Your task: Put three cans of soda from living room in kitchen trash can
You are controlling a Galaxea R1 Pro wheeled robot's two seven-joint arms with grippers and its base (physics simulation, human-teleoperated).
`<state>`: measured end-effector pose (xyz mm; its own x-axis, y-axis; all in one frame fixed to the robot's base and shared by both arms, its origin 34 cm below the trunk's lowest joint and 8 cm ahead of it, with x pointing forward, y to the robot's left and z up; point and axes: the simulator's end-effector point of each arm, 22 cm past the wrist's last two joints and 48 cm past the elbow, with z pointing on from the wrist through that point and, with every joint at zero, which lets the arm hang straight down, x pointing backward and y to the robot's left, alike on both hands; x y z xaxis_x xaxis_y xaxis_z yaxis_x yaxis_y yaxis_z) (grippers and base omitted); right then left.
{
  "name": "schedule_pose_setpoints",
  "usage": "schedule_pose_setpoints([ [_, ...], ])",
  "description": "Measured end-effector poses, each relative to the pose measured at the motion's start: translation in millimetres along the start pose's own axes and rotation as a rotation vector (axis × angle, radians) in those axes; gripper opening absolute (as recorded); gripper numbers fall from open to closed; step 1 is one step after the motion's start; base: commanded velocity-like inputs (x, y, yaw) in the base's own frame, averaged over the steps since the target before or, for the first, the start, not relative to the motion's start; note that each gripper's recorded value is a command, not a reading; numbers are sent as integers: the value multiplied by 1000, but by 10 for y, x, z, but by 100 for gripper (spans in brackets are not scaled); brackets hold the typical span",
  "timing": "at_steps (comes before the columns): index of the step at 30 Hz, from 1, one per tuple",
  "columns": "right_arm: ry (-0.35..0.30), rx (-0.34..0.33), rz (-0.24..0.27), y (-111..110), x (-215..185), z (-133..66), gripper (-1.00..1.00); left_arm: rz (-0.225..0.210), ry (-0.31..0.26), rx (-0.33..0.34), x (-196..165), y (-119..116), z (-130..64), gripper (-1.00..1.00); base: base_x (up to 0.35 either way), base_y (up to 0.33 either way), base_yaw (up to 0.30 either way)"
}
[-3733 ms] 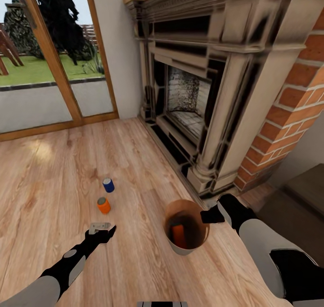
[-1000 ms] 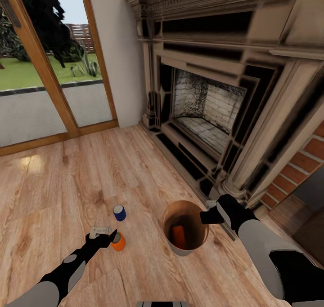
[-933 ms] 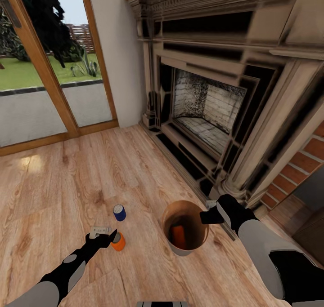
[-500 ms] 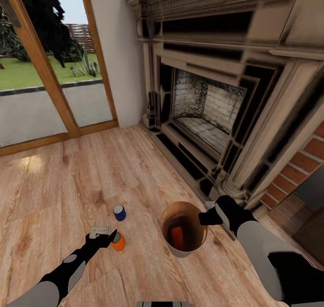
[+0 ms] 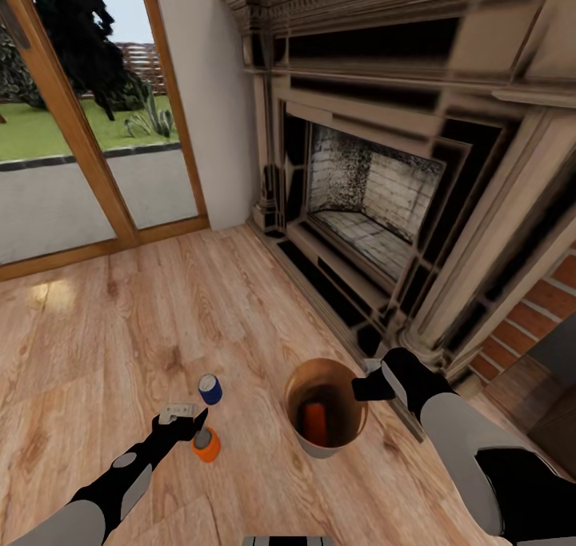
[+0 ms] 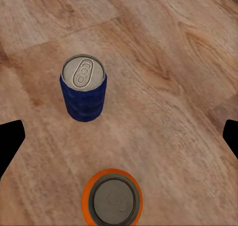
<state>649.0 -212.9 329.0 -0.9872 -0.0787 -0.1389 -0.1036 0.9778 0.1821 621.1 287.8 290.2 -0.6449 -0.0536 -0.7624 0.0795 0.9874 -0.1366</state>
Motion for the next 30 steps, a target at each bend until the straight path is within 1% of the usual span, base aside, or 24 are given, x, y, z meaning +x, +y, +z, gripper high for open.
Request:
schedule_pose_setpoints([
  [5,1,1,-3,9,1,3,-100,0,0,0,0,1,0,100,19,0,0],
  [12,-1,2,-5,-7,56,150,-100,-4,0,-5,144,32,68,100,2,0,0],
  [14,-10,1,-5,-12,39,174,-100,-4,0,-6,186,38,87,100,0,0,0],
  [18,-30,-12,2,14,-5,219,-100,-3,-1,-34,269,111,125,100,0,0,0],
  [21,-35,-7,-5,6,-6,261,-100,0,-4,-99,326,261,144,100,0,0,0],
  [24,-34,-2,-4,-29,14,312,-100,3,-10,-113,378,298,170,100,0,0,0],
  [25,-25,-1,0,-40,30,328,-100,3,-7,-116,401,306,176,100,0,0,0],
  [28,42,-4,19,-51,167,378,-100,2,4,-118,477,318,195,100,0,0,0],
  [29,73,4,24,-60,179,325,-100,3,8,-119,502,321,201,100,0,0,0],
  [30,76,7,25,-70,155,306,-100,3,12,-119,529,323,207,100,0,0,0],
])
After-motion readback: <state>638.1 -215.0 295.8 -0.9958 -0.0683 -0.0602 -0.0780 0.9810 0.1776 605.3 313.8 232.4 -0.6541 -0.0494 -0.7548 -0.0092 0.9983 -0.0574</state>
